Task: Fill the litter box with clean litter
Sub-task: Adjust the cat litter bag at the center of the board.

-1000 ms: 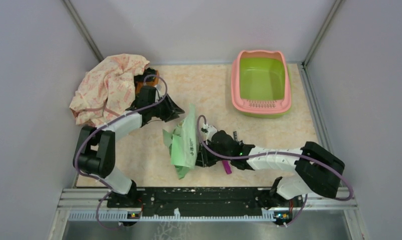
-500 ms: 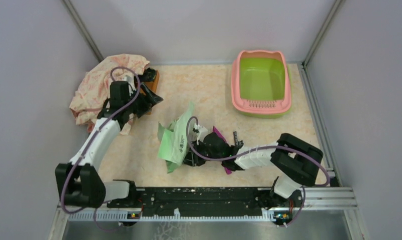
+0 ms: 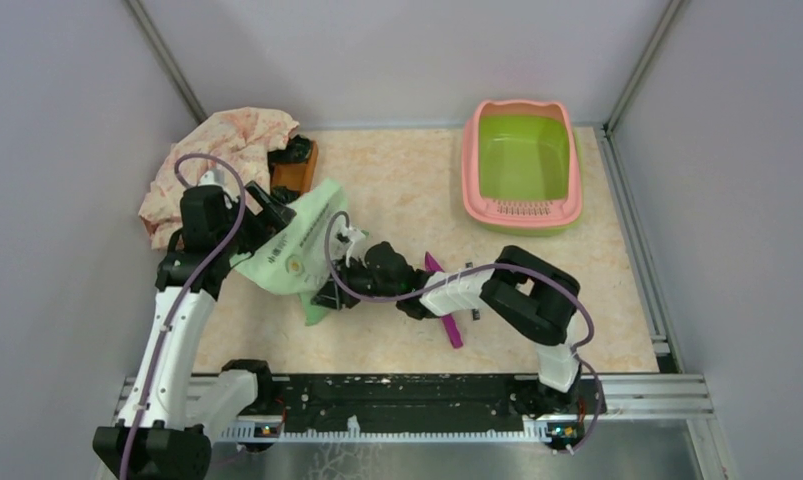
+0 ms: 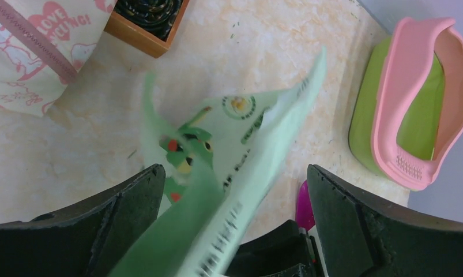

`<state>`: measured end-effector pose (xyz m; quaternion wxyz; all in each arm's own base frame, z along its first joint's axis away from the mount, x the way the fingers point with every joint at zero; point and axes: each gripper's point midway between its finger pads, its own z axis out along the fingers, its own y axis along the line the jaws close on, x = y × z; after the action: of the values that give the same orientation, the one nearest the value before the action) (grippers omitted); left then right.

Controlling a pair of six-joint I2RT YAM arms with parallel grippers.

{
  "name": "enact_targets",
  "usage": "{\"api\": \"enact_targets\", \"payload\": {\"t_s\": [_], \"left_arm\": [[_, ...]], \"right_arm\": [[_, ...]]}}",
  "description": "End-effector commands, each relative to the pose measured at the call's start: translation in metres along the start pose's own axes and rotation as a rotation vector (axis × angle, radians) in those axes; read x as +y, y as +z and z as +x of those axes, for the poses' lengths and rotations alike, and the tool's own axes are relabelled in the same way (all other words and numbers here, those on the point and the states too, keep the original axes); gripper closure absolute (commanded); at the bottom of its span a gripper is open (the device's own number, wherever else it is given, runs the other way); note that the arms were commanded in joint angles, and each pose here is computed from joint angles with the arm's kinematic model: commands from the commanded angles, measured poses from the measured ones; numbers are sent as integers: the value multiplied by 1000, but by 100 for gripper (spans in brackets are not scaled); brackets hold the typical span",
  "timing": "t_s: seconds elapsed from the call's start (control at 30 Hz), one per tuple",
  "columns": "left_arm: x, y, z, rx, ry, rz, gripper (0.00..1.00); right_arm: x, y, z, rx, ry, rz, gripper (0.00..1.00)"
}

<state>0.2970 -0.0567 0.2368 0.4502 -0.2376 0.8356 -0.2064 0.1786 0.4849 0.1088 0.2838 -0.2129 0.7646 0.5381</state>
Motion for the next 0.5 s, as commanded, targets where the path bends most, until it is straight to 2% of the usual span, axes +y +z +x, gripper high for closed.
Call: {"api": "enact_targets", "payload": {"t_s": [0.0, 0.1, 0.3, 0.37, 0.47], "left_arm": [[-3, -18, -9, -10, 28, -13, 2], [-11, -26, -13, -8, 34, 9, 2], [-13, -28, 0, 17, 16, 56, 2], [-9, -27, 4, 21, 17, 48, 2], [-6, -29, 5, 21, 25, 33, 2]], "right_arm": [[40, 9, -32, -35, -179, -155, 69], [54, -23, -35, -10, -301, -184, 66], [45, -73, -25, 110, -435, -90, 63], [38, -86, -37, 89, -443, -52, 62], [15, -102, -76, 2, -419, 29, 62]]}}
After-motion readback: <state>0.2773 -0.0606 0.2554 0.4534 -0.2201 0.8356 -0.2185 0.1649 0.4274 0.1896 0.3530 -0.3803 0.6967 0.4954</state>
